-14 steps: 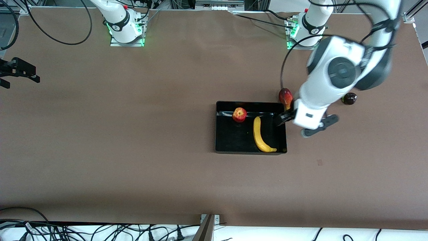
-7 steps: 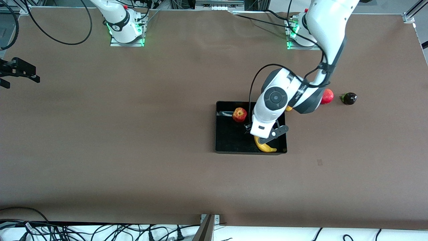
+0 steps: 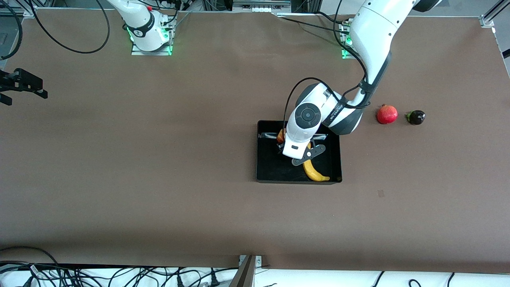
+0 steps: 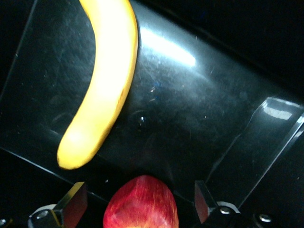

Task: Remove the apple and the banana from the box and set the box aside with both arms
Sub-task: 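Close the left gripper on the small apple and lift it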

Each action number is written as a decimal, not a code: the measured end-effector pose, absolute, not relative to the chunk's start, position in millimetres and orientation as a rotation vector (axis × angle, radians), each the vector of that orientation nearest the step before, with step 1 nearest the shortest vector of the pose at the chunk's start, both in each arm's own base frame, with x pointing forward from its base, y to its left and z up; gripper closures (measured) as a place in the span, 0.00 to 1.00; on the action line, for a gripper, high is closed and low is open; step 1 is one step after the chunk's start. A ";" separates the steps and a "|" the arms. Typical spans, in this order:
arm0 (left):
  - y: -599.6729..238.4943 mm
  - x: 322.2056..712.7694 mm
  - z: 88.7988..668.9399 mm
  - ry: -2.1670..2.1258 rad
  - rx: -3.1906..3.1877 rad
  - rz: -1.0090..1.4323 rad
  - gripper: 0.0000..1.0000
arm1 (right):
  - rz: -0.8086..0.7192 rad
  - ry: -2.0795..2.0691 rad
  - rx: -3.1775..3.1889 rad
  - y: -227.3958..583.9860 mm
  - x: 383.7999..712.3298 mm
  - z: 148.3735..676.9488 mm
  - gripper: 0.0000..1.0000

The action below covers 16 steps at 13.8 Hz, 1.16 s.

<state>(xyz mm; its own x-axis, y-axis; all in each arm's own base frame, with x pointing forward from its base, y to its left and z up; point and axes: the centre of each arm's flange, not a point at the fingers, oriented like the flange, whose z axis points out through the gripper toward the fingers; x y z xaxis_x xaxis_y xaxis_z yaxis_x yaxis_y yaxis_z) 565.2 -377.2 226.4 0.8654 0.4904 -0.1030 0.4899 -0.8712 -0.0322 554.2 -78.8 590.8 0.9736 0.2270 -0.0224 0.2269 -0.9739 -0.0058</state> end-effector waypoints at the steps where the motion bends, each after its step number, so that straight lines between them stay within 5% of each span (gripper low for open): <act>1: -380.1 559.3 220.6 -0.802 -3.020 0.188 0.00 | 0.036 -0.359 -3.118 -78.8 554.2 590.8 0.00; 7: -392.9 529.1 192.6 -0.849 -2.991 0.249 0.00 | 0.036 -0.358 -3.118 -78.8 554.2 590.8 0.00; 10: -394.1 527.1 192.0 -0.869 -2.985 0.252 0.29 | 0.036 -0.359 -3.118 -78.8 554.2 590.8 0.00; 16: -387.7 546.8 230.0 -0.875 -2.951 0.261 0.29 | 0.036 -0.359 -3.118 -78.8 554.2 590.7 0.00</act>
